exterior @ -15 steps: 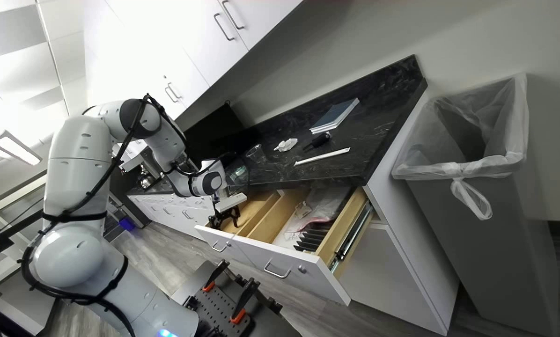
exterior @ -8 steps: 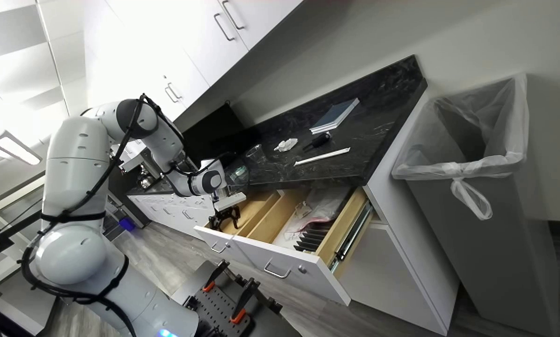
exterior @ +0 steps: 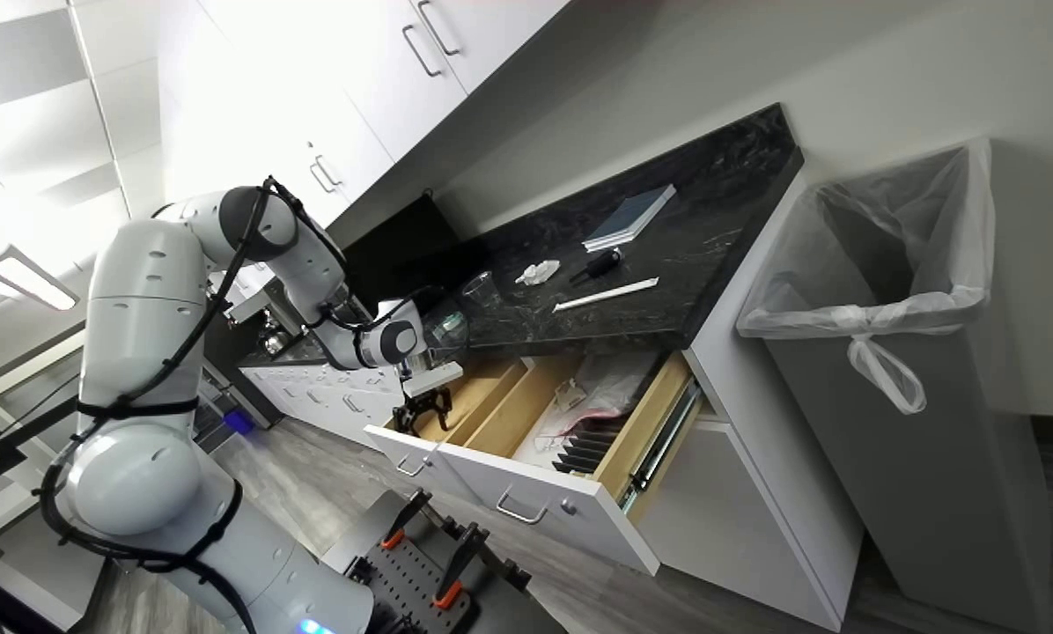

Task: Remove the straw from the open drawer on the left and place it on the countertop, close the open left drawer

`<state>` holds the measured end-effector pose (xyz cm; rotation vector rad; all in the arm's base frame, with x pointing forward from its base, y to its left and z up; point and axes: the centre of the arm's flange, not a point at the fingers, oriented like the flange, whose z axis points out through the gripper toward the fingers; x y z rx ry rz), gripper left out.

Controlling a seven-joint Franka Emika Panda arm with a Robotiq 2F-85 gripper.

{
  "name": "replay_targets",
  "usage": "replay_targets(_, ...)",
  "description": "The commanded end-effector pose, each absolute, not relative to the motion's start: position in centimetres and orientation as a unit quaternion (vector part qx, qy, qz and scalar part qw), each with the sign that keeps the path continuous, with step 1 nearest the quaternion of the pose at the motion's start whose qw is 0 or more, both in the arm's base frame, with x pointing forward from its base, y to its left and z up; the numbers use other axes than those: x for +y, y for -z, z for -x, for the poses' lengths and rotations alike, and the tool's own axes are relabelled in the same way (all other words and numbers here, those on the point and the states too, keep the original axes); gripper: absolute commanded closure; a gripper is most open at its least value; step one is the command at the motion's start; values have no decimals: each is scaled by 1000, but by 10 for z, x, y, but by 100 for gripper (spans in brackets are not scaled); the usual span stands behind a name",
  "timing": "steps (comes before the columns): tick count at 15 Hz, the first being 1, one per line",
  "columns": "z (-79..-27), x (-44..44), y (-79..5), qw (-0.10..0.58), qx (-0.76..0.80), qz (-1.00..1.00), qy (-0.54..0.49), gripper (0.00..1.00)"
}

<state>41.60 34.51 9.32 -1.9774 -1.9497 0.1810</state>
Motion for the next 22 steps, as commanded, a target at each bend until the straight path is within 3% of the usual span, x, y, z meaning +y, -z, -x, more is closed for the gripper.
replay_targets(1, -413, 339, -89, 193, -697, 690, -48, 24)
replay_targets(10, -406, 346, -70, 186, -702, 684, -65, 24)
replay_targets(17, -390, 354, -54, 90, -737, 666, -66, 23)
replay_targets(20, -387, 358, -54, 75, -745, 660, -64, 32)
replay_targets(21, -385, 360, -55, 72, -747, 658, -64, 53)
replay_targets(22, -384, 361, -57, 67, -749, 656, -63, 56)
